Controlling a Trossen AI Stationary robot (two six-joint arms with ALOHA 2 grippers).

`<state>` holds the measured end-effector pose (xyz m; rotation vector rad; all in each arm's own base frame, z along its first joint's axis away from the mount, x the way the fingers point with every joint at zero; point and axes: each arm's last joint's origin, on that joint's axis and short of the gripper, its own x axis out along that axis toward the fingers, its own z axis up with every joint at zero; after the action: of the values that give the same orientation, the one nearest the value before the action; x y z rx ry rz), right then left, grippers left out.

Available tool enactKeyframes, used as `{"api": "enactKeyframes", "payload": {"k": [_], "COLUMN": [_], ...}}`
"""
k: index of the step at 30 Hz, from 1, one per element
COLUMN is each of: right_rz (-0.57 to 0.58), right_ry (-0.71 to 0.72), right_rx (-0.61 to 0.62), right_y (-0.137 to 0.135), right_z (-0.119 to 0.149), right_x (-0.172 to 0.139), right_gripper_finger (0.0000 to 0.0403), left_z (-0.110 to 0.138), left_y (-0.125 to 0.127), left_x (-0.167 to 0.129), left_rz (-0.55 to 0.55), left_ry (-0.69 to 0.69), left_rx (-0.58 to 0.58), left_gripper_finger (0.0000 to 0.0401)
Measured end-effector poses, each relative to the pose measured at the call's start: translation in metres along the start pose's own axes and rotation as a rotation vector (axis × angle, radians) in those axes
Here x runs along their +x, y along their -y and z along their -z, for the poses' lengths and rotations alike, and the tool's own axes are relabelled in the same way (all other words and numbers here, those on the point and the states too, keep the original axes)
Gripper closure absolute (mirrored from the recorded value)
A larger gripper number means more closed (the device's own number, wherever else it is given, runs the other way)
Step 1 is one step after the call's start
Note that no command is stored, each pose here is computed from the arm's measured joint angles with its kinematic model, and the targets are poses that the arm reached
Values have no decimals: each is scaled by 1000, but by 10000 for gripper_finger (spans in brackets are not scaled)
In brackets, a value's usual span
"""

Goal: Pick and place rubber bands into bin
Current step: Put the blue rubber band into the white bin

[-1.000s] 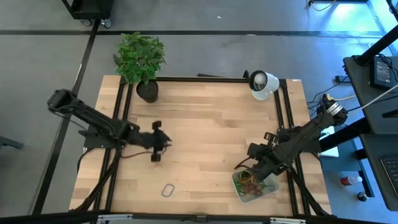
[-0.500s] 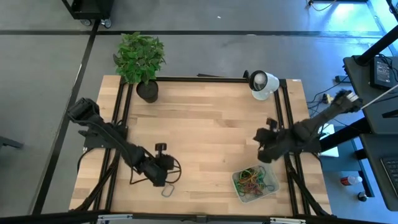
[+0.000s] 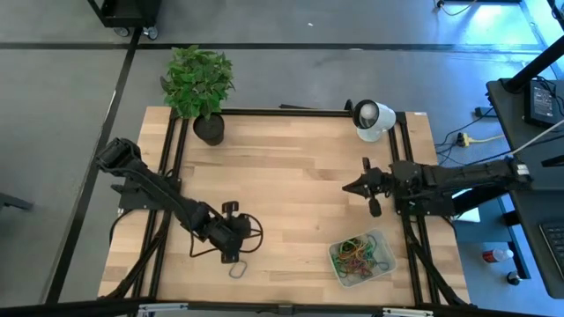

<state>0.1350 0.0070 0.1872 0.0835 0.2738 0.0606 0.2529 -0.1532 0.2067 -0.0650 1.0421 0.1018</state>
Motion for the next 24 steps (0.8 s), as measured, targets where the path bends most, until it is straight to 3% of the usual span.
{"api": "enactKeyframes", "payload": {"k": [15, 24], "right_rz": [29, 12], "right_ry": [166, 262], "right_rx": [91, -7], "right_y": [7, 5], "right_z": [37, 31], "right_x": [-20, -28], "right_gripper_finger": [403, 403], "left_z": [10, 14], "left_y": [-2, -1], "left_x": [-2, -2], "left_rz": [-15, 14], "left_ry": [-108, -175], "left_rx": [-181, -214], "left_gripper_finger": [315, 315]}}
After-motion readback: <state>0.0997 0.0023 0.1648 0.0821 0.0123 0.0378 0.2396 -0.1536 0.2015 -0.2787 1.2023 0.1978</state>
